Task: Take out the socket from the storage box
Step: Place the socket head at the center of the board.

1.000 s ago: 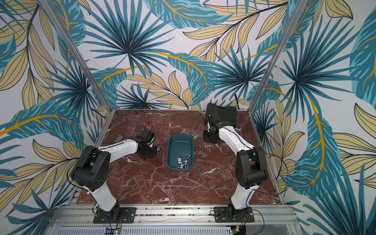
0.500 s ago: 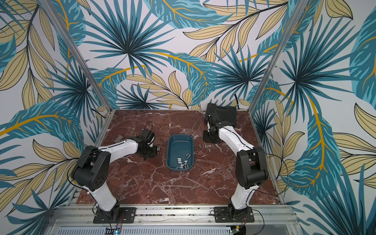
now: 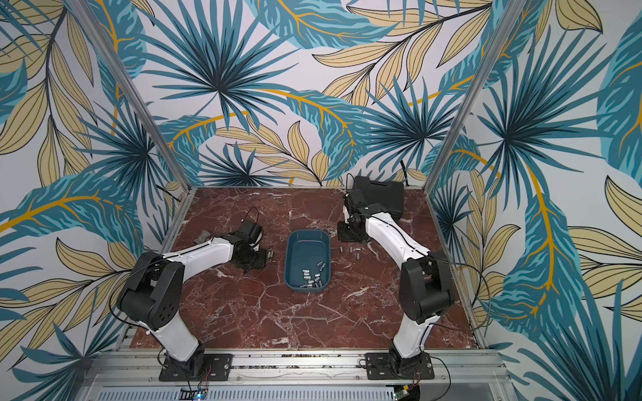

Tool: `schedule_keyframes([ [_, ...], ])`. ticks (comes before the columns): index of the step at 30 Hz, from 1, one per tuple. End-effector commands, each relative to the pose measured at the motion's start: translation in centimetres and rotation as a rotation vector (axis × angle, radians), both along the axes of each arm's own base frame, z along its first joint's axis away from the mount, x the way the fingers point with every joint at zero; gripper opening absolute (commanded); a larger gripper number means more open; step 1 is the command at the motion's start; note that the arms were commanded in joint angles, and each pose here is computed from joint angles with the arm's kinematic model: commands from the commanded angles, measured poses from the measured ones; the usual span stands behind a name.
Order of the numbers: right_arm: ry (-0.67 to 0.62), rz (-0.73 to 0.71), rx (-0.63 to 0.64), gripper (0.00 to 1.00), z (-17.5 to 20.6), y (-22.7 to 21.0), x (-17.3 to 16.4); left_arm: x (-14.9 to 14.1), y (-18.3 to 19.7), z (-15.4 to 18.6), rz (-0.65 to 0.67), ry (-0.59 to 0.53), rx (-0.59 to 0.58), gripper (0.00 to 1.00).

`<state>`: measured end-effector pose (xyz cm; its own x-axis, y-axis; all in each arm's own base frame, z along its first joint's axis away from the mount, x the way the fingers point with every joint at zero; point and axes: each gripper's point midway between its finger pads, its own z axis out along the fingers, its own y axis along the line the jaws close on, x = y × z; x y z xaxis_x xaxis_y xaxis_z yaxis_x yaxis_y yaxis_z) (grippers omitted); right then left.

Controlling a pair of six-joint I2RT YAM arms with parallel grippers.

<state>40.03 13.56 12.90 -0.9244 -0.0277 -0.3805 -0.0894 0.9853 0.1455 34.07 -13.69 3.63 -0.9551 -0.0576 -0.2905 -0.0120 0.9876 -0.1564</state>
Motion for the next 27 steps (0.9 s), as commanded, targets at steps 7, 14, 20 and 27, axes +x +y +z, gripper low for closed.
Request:
schedule_keyframes([
  [7,0.031,0.068,-0.048,0.29,-0.3,1.1,-0.9,-0.6,1.0,1.1,0.004,-0.023,0.026,0.31],
  [14,0.041,0.096,-0.045,0.29,-0.5,2.1,-1.2,-0.8,0.4,0.6,-0.005,-0.008,-0.006,0.31],
  [20,0.05,0.165,-0.054,0.28,-0.4,3.8,-1.8,-0.6,-0.1,0.3,-0.011,-0.004,-0.025,0.32],
  [27,0.08,0.299,-0.084,0.28,-1.7,7.5,-3.6,-0.9,0.0,-1.0,-0.004,0.027,-0.012,0.32],
])
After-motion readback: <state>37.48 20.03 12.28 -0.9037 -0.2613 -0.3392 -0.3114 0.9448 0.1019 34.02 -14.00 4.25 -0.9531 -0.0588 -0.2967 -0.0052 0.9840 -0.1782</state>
